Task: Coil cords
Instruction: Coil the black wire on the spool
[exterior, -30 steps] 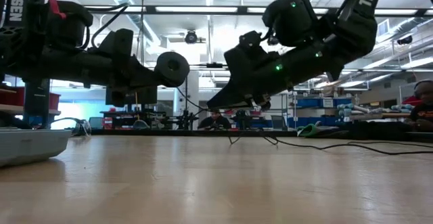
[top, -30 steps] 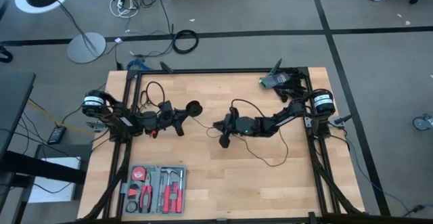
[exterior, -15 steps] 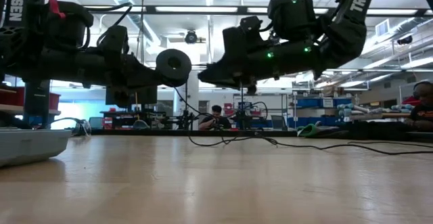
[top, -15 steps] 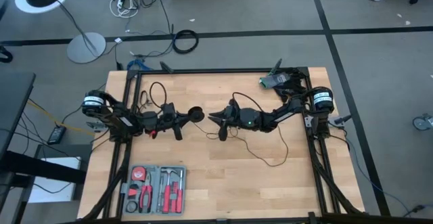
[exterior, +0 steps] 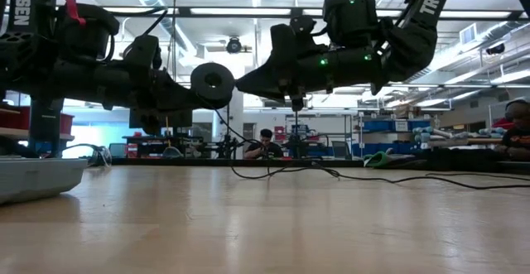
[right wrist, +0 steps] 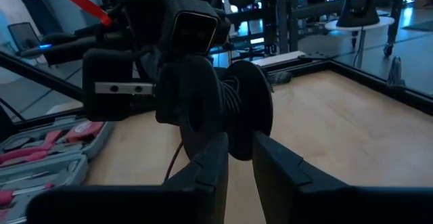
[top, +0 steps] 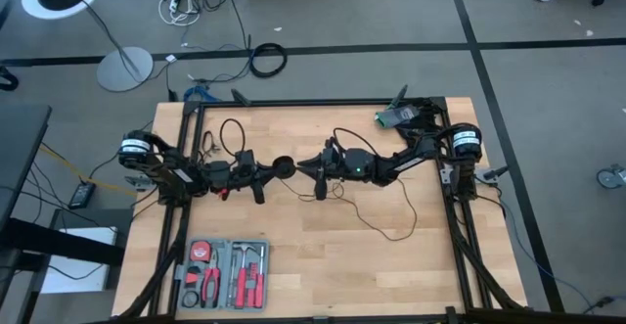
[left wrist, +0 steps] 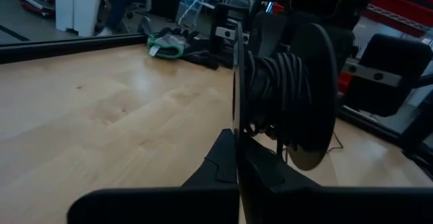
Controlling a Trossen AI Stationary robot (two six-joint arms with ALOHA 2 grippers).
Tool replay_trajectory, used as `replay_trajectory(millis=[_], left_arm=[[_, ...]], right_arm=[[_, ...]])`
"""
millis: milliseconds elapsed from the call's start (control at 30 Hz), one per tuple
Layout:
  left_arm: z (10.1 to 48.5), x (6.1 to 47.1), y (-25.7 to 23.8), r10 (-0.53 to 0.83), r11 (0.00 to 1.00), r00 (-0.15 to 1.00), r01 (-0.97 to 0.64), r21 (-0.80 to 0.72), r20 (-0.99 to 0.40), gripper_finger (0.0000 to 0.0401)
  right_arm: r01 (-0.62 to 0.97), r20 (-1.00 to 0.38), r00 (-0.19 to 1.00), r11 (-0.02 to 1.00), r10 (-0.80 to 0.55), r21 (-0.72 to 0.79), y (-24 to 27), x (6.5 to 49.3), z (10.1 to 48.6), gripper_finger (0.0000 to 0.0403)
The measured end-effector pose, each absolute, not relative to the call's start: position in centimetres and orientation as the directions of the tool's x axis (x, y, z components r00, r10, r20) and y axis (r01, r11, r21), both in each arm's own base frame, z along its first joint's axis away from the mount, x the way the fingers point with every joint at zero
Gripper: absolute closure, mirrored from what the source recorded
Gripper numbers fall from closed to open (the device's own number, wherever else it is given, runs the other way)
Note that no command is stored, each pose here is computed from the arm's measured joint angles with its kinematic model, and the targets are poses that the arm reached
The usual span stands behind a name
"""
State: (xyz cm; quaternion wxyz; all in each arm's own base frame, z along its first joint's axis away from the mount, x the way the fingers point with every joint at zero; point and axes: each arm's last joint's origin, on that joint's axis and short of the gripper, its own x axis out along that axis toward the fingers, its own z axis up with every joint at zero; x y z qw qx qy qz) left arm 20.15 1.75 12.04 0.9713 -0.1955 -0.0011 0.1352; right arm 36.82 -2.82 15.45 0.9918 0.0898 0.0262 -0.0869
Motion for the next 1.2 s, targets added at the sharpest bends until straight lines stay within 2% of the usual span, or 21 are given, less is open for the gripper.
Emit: replay_trajectory(millis=[367,667,833,1000,1200], left_arm=[[12.0,20.1,1.7,0.258,0.889,0.965,-0.259,-0.378,-0.054,0.0401],[12.0,20.1,1.7,0.242,0.894,0.969,-0.244,-0.377,-0.052,0.0401],[12.0,20.1,1.7,0.242,0.894,0.969,-0.244,-0.377,-0.052,0.0401],[12.4,20.6,1.7,0.226,0.898,0.974,-0.219,-0.382,-0.027,0.0401],[12.7,21.0,1.7,0.214,0.902,0.977,-0.203,-0.381,-0.013,0.0401]], right_arm=[[0.162,-0.063,0.986,0.969,-0.153,0.184,-3.2,36.8,15.5,0.0332],[0.138,0.014,0.990,0.971,-0.144,0.193,-3.8,36.8,16.3,0.0333],[0.072,-0.017,0.997,0.971,-0.070,0.228,-3.8,36.8,16.0,0.0335],[0.078,-0.072,0.996,0.965,-0.061,0.250,-3.7,36.8,15.5,0.0342],[0.050,-0.071,0.997,0.969,-0.034,0.242,-3.5,36.8,15.5,0.0355]])
